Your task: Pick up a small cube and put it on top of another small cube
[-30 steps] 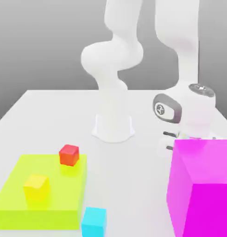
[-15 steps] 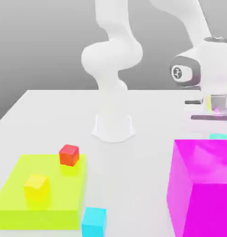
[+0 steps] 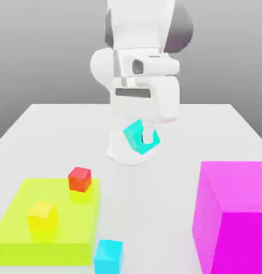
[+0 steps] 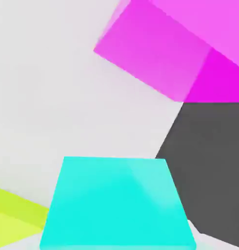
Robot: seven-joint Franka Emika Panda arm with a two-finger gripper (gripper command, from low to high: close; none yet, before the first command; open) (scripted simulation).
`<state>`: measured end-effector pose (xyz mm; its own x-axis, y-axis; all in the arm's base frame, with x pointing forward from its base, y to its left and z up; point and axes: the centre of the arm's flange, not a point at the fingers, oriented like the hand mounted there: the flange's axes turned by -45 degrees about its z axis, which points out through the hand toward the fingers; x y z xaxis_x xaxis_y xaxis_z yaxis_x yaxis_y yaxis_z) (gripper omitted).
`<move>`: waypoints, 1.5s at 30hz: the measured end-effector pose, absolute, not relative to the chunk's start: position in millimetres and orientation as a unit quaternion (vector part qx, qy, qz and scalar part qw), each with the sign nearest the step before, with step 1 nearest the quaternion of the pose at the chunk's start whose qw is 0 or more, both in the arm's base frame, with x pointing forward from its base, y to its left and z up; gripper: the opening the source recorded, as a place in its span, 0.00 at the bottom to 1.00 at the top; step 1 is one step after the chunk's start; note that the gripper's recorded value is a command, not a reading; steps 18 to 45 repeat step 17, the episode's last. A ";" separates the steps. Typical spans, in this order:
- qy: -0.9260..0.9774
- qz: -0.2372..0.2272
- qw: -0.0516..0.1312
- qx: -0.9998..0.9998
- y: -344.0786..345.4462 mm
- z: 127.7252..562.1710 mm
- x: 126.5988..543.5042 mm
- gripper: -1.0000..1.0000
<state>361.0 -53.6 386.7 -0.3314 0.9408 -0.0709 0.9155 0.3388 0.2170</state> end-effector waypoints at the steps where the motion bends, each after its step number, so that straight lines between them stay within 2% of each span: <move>1: 0.801 0.063 0.086 0.590 -73.4 384.5 351.4 0.00; 3: 0.775 0.052 0.073 0.626 -109.5 378.5 329.6 0.00; 7: 0.756 0.009 0.014 0.655 -134.2 323.4 291.6 0.00; 8: 0.755 0.004 0.006 0.656 -135.1 311.4 288.3 0.00; 14: 0.753 0.000 -0.001 0.658 -136.0 253.9 284.3 0.00; 15: 0.753 0.000 -0.001 0.658 -136.1 248.5 283.5 1.00; 45: 0.753 0.000 -0.001 0.658 -136.1 248.5 283.5 1.00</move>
